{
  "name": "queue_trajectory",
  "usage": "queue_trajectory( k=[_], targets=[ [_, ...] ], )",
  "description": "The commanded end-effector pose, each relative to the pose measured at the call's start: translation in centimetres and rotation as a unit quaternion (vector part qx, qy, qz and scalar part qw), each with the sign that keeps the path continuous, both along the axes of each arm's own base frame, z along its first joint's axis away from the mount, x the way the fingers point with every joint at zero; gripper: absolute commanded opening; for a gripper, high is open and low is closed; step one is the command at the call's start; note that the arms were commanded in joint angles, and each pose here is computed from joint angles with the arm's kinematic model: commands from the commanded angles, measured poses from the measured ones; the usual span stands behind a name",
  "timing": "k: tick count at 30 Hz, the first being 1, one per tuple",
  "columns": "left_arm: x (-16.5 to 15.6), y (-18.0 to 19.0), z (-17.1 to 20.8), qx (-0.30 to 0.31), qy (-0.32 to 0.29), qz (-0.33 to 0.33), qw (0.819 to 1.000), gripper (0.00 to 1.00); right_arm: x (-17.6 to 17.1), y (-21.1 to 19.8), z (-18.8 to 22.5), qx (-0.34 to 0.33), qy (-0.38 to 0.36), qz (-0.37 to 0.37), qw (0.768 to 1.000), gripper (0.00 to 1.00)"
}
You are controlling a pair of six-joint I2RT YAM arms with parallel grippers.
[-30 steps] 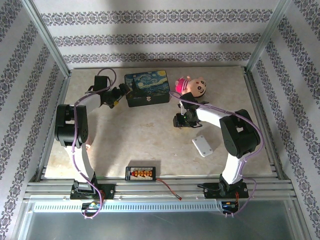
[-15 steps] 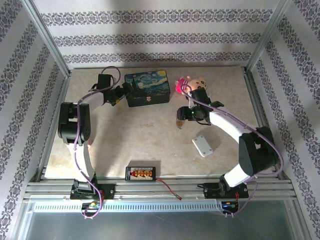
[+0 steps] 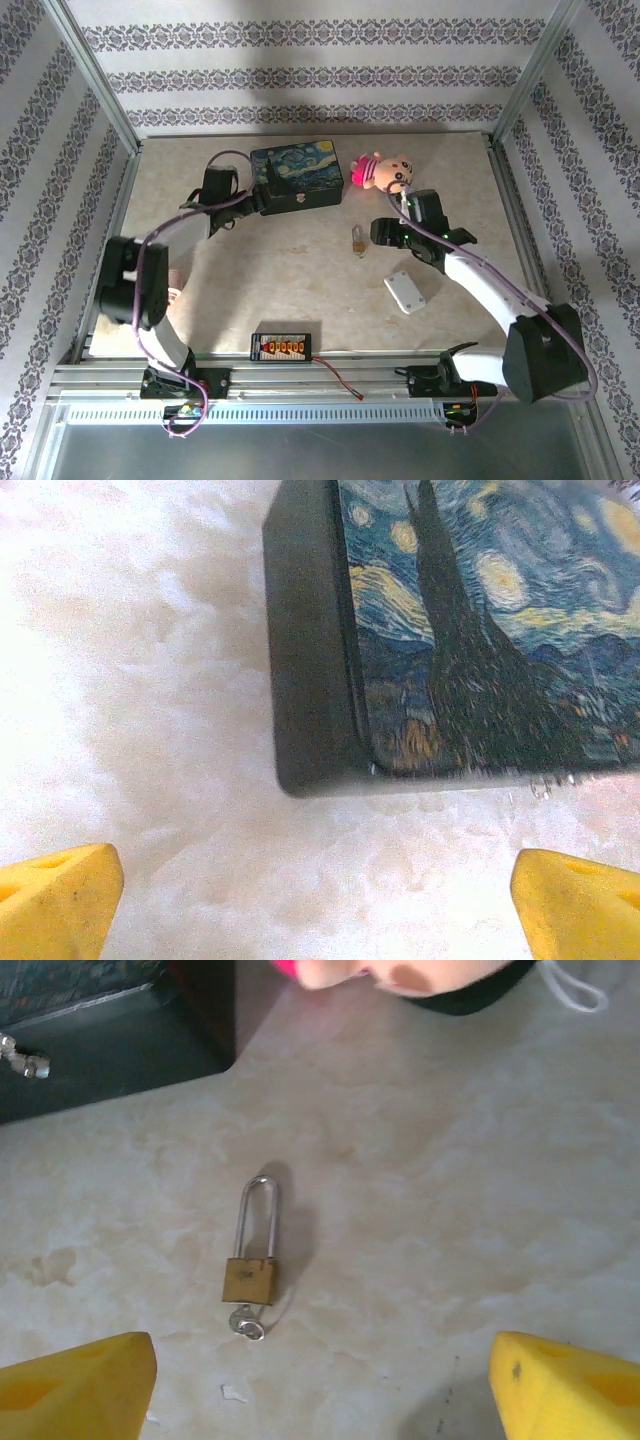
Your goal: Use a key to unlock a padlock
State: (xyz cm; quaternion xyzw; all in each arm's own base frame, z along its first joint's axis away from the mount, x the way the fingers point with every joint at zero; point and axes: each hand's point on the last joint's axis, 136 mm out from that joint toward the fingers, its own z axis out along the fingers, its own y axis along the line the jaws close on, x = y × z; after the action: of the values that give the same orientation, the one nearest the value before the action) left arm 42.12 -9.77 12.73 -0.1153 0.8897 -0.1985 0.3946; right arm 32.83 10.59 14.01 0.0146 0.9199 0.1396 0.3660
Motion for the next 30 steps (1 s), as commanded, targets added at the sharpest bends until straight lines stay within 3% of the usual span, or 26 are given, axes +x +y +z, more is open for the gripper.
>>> queue_trajectory(
  k=[1,8,16,22,30],
  targets=[
    [-1.5,2.3,3.5,0.057,-0.111,0.028,0.992,0.99,0.4,-2.8,1.6,-0.013,-0.063,-0.057,0.996,0.89],
    [-7.4,6.5,4.9,0.171,-0.198,0.063,0.963,0.99,-0.8,-6.1,2.5,-0.062,-0.142,-0.095,0.983,0.98],
    [-9.3,9.0,5.2,0.257,-0.293,0.100,0.916,0.99,-0.8,-7.8,2.9,-0.122,-0.232,-0.099,0.960,0.98],
    [-7.2,9.4,2.2,0.292,-0.253,0.084,0.919,0.99,0.1,-8.8,2.0,-0.157,-0.267,-0.091,0.947,0.98],
    [-3.6,9.3,-0.8,0.295,-0.223,0.065,0.927,0.99,2.5,-8.2,0.4,-0.148,-0.288,-0.062,0.944,0.98]
  ],
)
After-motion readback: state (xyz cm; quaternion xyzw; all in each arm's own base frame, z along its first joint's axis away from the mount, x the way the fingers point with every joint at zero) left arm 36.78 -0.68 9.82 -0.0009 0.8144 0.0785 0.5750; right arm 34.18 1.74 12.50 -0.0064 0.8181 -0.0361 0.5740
